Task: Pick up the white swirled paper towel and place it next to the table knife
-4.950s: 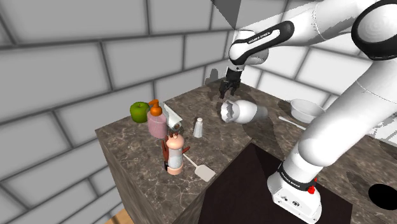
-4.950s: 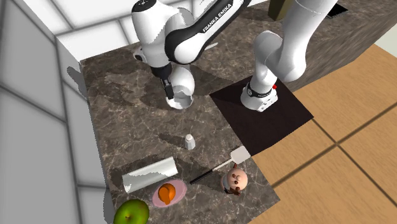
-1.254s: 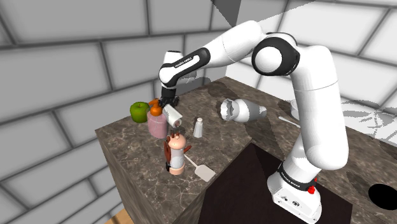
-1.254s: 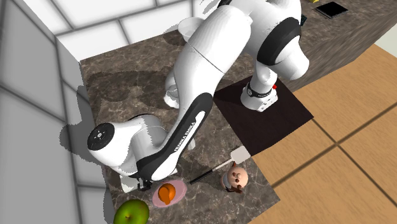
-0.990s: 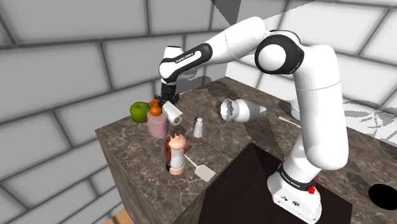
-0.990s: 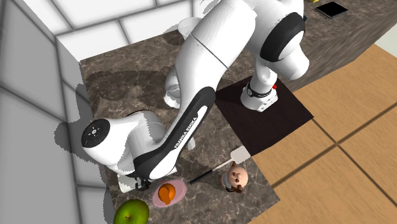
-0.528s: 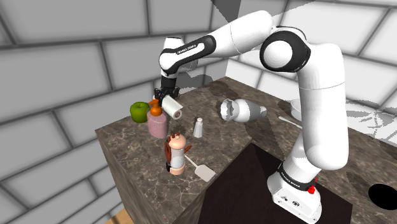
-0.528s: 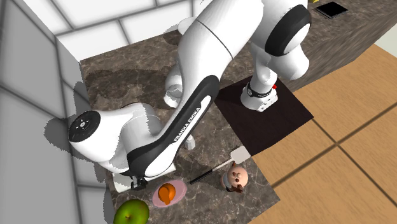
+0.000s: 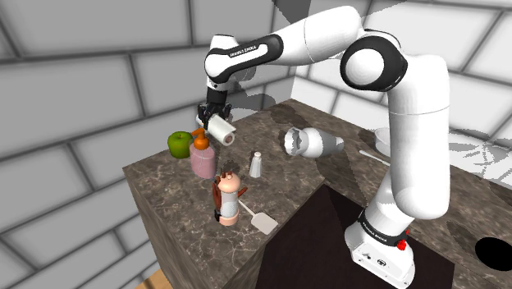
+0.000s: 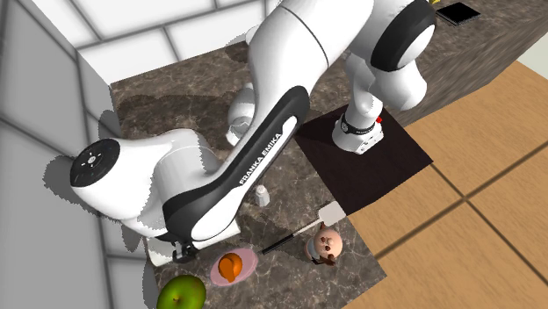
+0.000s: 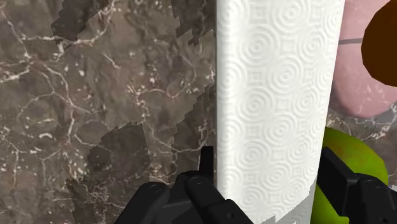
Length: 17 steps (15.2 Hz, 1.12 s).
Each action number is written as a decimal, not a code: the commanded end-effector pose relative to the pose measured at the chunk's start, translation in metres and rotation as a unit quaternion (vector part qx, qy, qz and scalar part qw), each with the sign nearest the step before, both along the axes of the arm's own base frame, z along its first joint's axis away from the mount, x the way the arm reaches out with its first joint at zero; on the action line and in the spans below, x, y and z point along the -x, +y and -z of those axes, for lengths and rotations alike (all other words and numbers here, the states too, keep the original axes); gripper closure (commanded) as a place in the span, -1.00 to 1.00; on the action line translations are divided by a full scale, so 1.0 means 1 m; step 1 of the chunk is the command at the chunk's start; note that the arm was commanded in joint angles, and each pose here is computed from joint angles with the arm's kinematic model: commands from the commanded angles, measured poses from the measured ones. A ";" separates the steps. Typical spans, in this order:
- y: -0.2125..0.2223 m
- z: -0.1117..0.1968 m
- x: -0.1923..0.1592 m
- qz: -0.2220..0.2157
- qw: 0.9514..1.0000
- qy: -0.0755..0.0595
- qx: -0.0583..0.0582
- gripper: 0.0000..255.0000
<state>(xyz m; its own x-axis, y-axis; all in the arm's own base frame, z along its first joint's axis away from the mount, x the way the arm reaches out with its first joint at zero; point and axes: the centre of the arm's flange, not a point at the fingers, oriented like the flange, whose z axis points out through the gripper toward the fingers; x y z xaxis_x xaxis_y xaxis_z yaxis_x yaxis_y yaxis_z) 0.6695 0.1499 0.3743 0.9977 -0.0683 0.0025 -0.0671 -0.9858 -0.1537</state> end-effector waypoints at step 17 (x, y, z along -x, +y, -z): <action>-0.127 -0.015 0.153 0.000 1.000 0.000 0.000 1.00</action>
